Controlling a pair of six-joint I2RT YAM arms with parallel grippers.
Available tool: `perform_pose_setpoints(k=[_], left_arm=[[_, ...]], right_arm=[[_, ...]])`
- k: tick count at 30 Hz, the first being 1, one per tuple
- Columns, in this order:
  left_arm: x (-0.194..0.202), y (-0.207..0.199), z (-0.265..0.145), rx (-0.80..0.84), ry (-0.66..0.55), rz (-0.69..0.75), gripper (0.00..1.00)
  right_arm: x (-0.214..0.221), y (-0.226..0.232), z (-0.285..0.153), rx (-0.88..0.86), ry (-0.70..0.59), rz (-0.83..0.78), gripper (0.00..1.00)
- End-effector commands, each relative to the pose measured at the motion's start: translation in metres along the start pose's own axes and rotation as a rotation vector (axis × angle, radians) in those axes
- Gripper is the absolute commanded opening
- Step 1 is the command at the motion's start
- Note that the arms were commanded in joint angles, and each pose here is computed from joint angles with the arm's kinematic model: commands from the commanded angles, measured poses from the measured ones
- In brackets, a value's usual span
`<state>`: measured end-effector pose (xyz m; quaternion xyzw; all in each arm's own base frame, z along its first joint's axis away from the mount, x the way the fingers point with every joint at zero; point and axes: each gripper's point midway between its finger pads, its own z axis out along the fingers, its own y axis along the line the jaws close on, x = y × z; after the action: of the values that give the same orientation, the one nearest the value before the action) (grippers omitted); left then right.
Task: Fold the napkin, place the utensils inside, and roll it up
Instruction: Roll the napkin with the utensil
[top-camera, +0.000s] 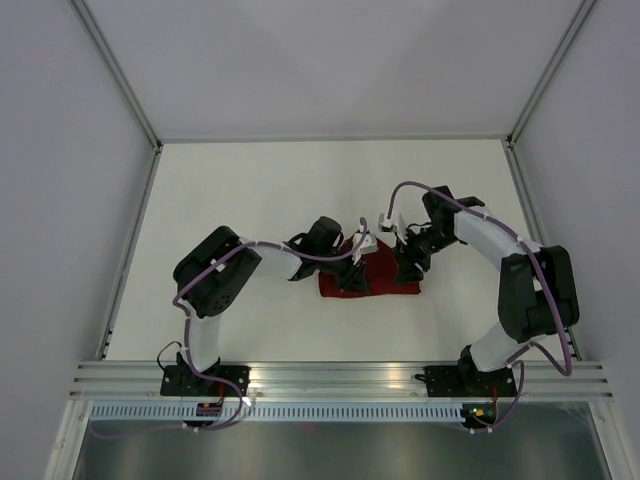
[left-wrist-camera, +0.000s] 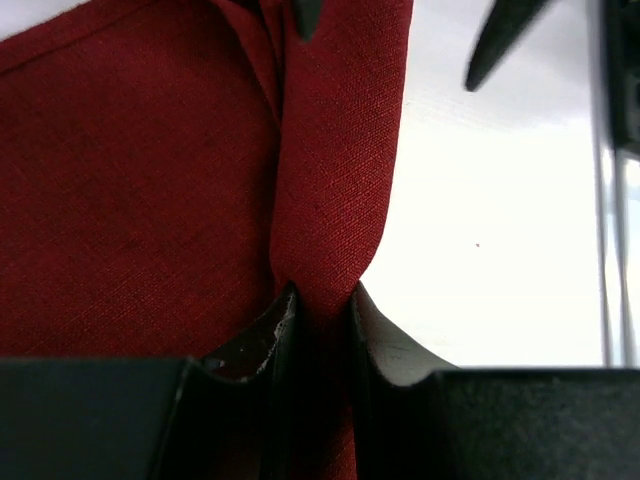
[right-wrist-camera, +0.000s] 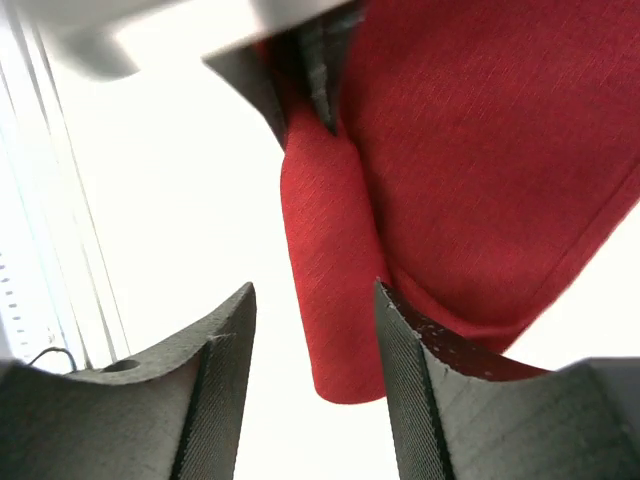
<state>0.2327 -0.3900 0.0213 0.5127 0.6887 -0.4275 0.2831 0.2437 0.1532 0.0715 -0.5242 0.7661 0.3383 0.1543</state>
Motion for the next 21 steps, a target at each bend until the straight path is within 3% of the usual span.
perform_pose_setpoints(k=[1,6,11,21], left_arm=[[0.084,-0.003,-0.012,0.062,0.226,-0.325,0.02],[0.094,0.007,-0.009,0.105,0.287,-0.460,0.02],[0.091,0.013,-0.006,0.115,0.296,-0.523,0.02],[0.095,0.020,-0.002,0.086,0.347,-0.591,0.02]], right_arm=[[-0.020,-0.005,-0.013,0.142,-0.104,-0.148,0.57],[-0.016,-0.007,-0.013,0.327,-0.163,-0.287,0.61],[-0.008,-0.008,0.002,0.479,-0.138,-0.398,0.65],[-0.019,0.008,0.047,0.502,-0.109,-0.540,0.69]])
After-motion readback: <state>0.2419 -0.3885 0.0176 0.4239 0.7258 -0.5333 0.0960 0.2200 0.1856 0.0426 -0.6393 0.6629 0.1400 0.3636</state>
